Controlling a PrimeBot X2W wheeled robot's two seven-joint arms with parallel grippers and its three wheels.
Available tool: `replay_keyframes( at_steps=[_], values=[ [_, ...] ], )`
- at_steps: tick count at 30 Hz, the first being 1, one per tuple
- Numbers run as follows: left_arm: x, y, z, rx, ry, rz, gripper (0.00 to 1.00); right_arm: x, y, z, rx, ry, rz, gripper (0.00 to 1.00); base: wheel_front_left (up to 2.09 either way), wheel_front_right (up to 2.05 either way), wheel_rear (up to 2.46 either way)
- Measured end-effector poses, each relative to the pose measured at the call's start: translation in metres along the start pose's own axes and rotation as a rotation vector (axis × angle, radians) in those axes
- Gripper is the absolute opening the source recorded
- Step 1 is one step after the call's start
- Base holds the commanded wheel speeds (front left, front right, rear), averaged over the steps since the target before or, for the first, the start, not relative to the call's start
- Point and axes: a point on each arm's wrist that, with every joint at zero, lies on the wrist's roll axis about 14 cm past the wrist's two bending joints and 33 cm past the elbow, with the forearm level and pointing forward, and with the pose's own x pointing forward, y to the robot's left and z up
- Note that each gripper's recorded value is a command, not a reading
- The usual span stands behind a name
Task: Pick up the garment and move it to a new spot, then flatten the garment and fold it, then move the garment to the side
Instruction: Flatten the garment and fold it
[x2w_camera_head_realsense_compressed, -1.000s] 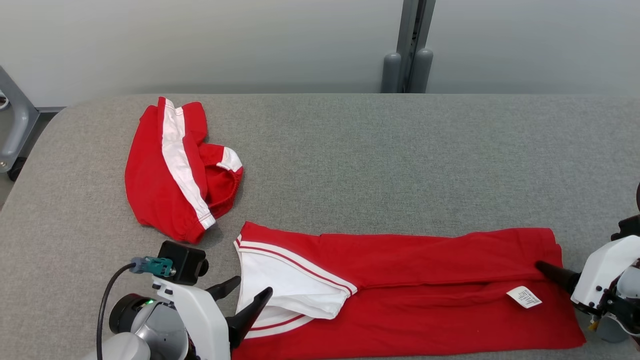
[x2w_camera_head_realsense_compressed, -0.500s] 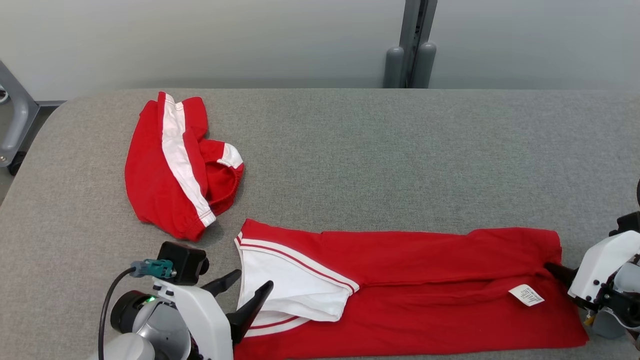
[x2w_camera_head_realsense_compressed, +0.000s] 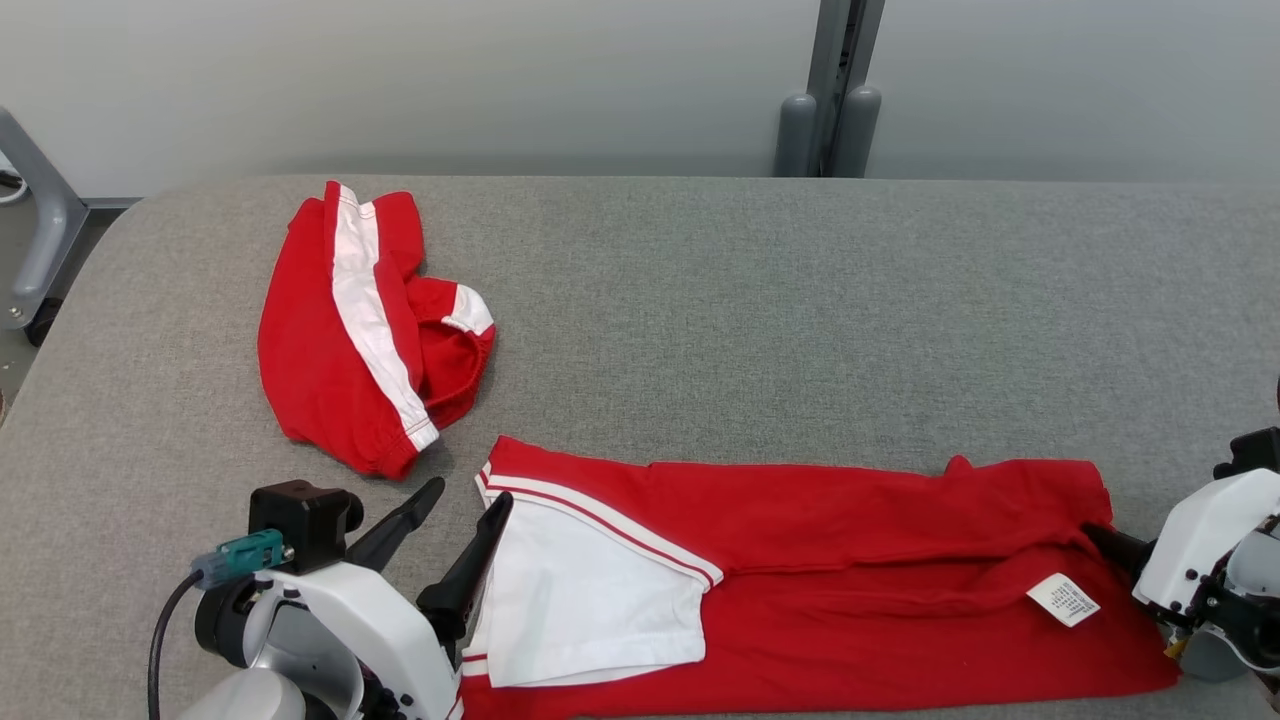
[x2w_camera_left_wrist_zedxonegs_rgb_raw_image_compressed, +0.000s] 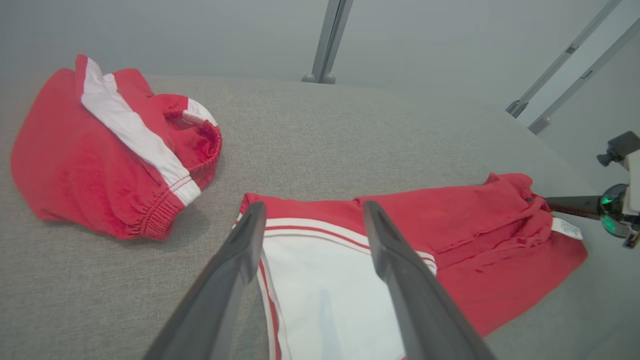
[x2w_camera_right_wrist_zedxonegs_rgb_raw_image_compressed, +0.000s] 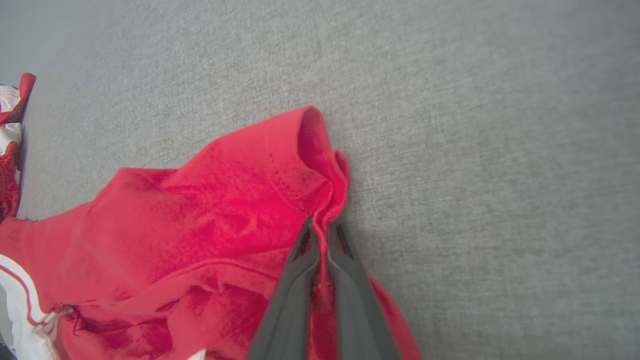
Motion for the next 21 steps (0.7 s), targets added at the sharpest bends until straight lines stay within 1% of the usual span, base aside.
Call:
replay_keyframes(
  at_steps=[6,9,13,21],
  values=[
    [-0.003,0.007,0.004,-0.030,-0.082,0.039,1.00,-0.007,-0.005,0.017,-0.009,-0.066,-0.002,0.00,0.00,0.00,0.00],
    [-0.003,0.007,0.006,-0.090,-0.126,0.044,1.00,-0.011,-0.009,0.024,-0.013,-0.088,-0.009,0.00,0.00,0.00,0.00],
    [-0.003,0.016,0.008,-0.093,-0.175,0.068,1.00,-0.019,-0.021,0.032,-0.008,-0.120,-0.032,0.00,0.00,0.00,0.00],
    [0.002,0.015,0.000,-0.055,-0.208,0.074,1.00,-0.043,-0.057,0.051,-0.005,-0.193,-0.125,0.00,0.00,0.00,0.00]
  ],
)
